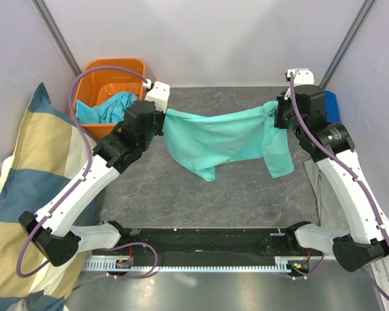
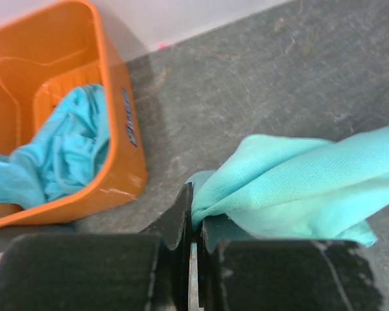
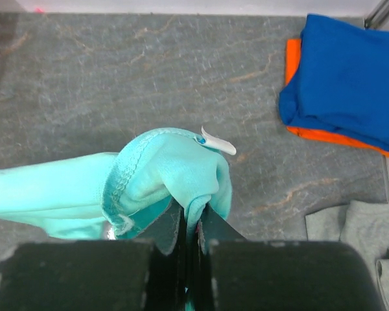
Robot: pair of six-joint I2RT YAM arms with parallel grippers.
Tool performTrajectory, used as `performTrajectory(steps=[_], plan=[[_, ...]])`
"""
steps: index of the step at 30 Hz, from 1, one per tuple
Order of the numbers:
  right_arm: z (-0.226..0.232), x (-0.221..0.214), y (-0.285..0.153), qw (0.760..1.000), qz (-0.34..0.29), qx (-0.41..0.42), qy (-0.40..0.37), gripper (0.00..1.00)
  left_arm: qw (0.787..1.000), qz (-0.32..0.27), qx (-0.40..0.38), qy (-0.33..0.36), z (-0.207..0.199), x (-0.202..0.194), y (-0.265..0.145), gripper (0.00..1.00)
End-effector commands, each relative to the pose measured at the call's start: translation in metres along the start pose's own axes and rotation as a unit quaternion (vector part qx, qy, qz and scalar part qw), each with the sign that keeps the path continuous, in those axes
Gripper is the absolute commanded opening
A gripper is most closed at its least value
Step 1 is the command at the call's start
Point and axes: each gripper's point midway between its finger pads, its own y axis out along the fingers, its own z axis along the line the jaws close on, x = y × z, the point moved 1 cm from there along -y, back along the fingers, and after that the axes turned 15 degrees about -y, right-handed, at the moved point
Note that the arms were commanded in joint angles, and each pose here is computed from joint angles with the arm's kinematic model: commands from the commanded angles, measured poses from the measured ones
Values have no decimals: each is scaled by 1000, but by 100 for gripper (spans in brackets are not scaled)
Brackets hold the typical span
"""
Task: Fold and stack the t-shirts
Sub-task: Flatten the tshirt out
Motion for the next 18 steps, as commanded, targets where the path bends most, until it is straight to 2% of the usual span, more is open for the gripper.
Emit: performTrajectory(steps=[1,6,12,13,14,15,16,17,18], plan=[[-8,-12,-7,1000,15,-21,-10,0,997,-65,30,14,26,53,-29,2],[4,-44,4,998,70,-4,-2,0,996,-55,52,38,34,52,-24,2],[15,-119,38,986,163,-26,4,0,997,-20,53,47,30,29,8,2],[14,-125,41,985,170,-33,2,10,997,-13,52,47,28,24,13,2],[15,-130,46,984,177,-36,1,26,998,-10,52,46,27,22,17,2],[14,-137,48,982,185,-43,0,51,998,-5,53,43,26,18,22,2],[10,-138,50,982,183,-57,0,58,998,-4,52,41,25,16,25,2],[9,-137,51,982,180,-62,1,77,998,-4,48,39,23,16,27,2],[8,-136,51,982,177,-65,2,82,998,-2,46,35,22,14,28,2]])
